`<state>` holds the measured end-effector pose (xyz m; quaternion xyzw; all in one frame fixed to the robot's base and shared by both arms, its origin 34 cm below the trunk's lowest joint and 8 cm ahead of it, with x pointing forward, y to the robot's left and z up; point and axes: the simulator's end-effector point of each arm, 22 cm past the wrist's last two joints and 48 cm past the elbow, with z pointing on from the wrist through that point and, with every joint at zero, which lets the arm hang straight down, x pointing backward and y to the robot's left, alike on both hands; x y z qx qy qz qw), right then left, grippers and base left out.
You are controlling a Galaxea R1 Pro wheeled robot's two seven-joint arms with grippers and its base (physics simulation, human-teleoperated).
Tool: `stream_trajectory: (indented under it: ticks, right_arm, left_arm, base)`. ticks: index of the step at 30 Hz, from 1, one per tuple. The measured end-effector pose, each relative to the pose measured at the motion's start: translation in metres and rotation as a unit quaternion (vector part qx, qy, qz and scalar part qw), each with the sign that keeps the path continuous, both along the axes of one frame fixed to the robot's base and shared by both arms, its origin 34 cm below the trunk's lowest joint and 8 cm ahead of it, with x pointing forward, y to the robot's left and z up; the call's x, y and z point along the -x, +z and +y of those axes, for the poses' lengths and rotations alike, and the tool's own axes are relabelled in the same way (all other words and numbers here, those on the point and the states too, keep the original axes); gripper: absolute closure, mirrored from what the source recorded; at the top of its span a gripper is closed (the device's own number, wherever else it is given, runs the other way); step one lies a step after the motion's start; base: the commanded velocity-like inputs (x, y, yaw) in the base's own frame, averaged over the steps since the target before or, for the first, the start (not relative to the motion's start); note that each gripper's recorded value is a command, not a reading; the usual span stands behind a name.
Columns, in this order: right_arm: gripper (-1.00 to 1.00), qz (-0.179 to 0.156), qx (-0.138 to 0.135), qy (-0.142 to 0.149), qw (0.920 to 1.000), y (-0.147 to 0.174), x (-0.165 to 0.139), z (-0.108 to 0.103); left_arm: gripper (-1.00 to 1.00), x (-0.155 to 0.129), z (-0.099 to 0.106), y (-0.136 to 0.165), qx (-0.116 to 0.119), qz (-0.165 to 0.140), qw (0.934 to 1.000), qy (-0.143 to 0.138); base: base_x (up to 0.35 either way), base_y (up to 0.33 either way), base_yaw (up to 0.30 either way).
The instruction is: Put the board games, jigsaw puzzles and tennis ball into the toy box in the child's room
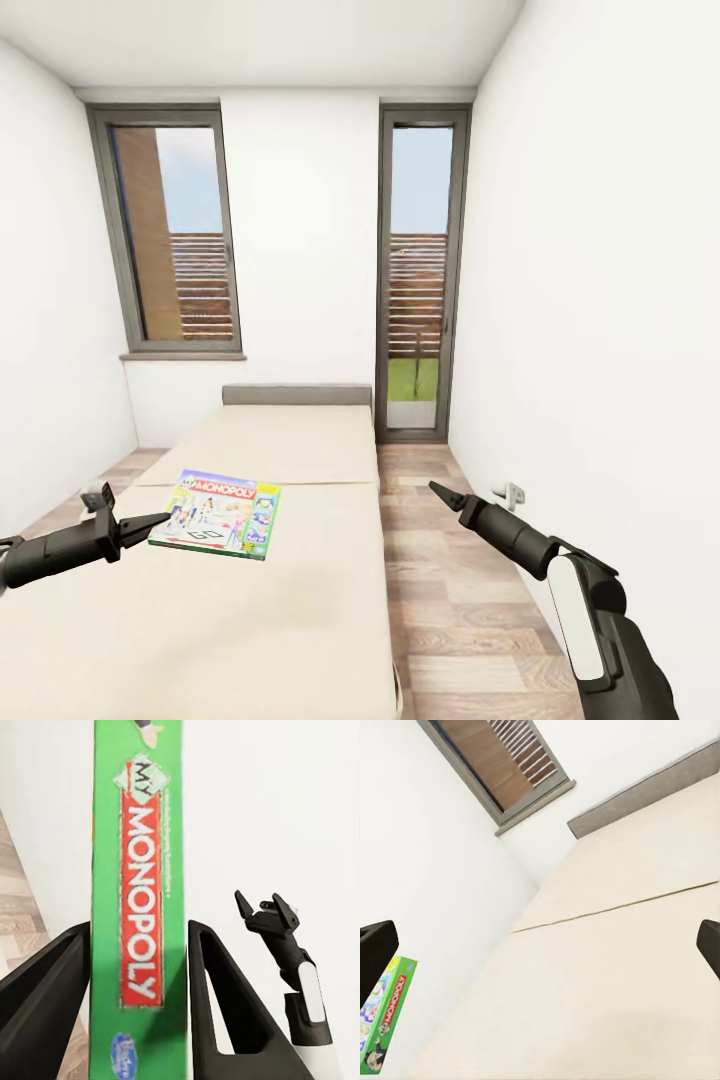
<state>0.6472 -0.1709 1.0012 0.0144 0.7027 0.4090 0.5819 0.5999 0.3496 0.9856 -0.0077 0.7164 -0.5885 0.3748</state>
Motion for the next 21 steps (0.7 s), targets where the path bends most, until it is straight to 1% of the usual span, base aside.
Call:
stream_trajectory:
  ticks: [10,21]
  right_arm:
    - [-1.0,-0.001,0.0,-0.001,1.0,0.018,-0.001,-0.001]
    - [-1.0,0.007,-0.002,-0.004,1.0,0.03,-0.005,-0.003]
  left_arm:
    - [1.0,-0.001,-0.001,0.016,0.0,0.001,1.0,0.0]
    - [1.0,-0.004,0.001,0.03,-0.002,0.007,1.0,0.001]
  base:
    - [0.0,0.0,0.0]
    - [0.0,0.0,0.014]
